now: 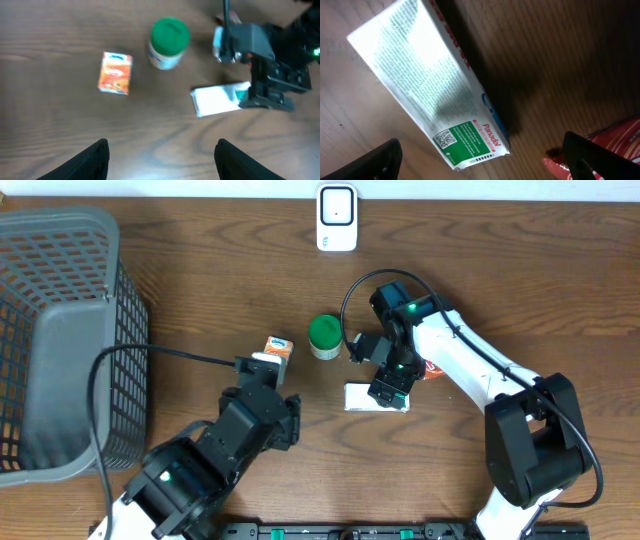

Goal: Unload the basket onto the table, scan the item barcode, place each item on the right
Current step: 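Lower the right gripper onto the white Panadol box and grasp it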

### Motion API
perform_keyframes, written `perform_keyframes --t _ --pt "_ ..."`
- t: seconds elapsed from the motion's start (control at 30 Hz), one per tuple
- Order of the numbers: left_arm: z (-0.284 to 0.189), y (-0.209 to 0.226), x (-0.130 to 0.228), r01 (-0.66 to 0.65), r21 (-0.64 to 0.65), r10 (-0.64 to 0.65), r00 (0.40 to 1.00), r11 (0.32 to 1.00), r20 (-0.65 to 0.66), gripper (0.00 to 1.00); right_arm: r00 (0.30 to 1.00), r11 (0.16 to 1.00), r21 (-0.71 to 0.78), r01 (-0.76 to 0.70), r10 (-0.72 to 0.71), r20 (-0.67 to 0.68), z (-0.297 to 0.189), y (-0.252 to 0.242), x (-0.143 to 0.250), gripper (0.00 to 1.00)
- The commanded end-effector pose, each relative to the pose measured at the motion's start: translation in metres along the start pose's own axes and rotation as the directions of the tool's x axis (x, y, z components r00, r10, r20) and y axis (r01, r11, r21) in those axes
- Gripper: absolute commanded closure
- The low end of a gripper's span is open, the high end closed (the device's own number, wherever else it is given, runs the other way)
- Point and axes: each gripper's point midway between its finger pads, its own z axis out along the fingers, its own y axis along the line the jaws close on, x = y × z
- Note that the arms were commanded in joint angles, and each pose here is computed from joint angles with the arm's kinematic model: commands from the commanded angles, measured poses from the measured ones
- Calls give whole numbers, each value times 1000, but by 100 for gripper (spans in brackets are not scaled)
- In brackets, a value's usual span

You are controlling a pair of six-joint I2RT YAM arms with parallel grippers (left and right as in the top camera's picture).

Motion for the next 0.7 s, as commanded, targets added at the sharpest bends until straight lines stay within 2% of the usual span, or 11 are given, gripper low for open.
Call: perform_keyframes --t 0.0,0.23,0.67 --pt "-18 17 -15 16 -59 -10 994 998 107 32 1000 1000 9 6 -6 -8 2 0 7 2" --pt "-46 26 -23 49 -27 -42 978 998 204 31 1000 1000 10 6 -6 -14 22 4 15 1" --pt "-45 35 -8 29 -69 -19 989 997 148 31 1000 1000 28 8 -8 10 30 1 12 1"
